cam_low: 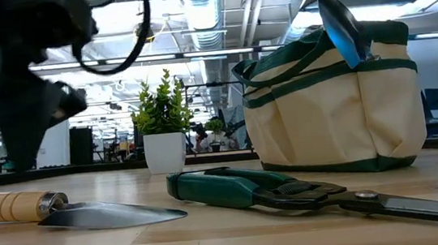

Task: Pick & Place Garden tools in Gardening bag
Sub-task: Put the brown trowel into the white gardening bag

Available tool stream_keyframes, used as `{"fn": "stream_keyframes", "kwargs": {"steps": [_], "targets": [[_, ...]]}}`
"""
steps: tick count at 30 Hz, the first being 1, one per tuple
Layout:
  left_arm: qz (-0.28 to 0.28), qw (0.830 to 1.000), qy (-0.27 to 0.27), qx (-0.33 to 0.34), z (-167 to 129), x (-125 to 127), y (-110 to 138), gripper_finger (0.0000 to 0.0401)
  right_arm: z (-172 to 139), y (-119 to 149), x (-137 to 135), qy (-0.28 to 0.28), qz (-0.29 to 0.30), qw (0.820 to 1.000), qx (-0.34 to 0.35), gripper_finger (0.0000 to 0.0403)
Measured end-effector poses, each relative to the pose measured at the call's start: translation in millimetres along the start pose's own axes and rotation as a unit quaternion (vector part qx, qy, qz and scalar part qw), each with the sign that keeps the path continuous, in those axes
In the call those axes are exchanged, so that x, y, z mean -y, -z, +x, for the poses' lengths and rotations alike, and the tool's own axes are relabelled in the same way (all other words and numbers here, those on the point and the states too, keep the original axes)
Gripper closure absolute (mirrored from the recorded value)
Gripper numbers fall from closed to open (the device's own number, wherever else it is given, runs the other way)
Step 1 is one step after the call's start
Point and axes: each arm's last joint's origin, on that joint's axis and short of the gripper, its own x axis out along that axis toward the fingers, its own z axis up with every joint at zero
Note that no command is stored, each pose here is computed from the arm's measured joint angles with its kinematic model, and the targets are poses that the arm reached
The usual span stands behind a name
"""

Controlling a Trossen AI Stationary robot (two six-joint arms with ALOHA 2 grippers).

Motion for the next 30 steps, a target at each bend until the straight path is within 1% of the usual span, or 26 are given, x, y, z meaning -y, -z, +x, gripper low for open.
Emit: {"fn": "stream_keyframes", "kwargs": {"steps": [8,14,27,30], "targets": [[0.012,1.000,0.003,-0.011,3.5,4.5,14.4,0.0277,0.0,0.8,1.0,0.004,-0.006,1.000,-0.003,0.0403],[0.018,0.999,-0.030,-0.001,5.4,1.9,21.2,0.0274,0.1,0.6,1.1,0.005,-0.005,1.000,-0.002,0.0403],[0.024,0.999,-0.028,0.000,6.3,3.8,25.1,0.0274,0.1,0.4,0.9,0.004,0.001,1.000,-0.001,0.0403],[0.022,0.999,-0.032,-0.005,10.5,3.1,26.6,0.0274,0.0,0.4,0.9,0.004,0.001,1.000,-0.001,0.0403]]}}
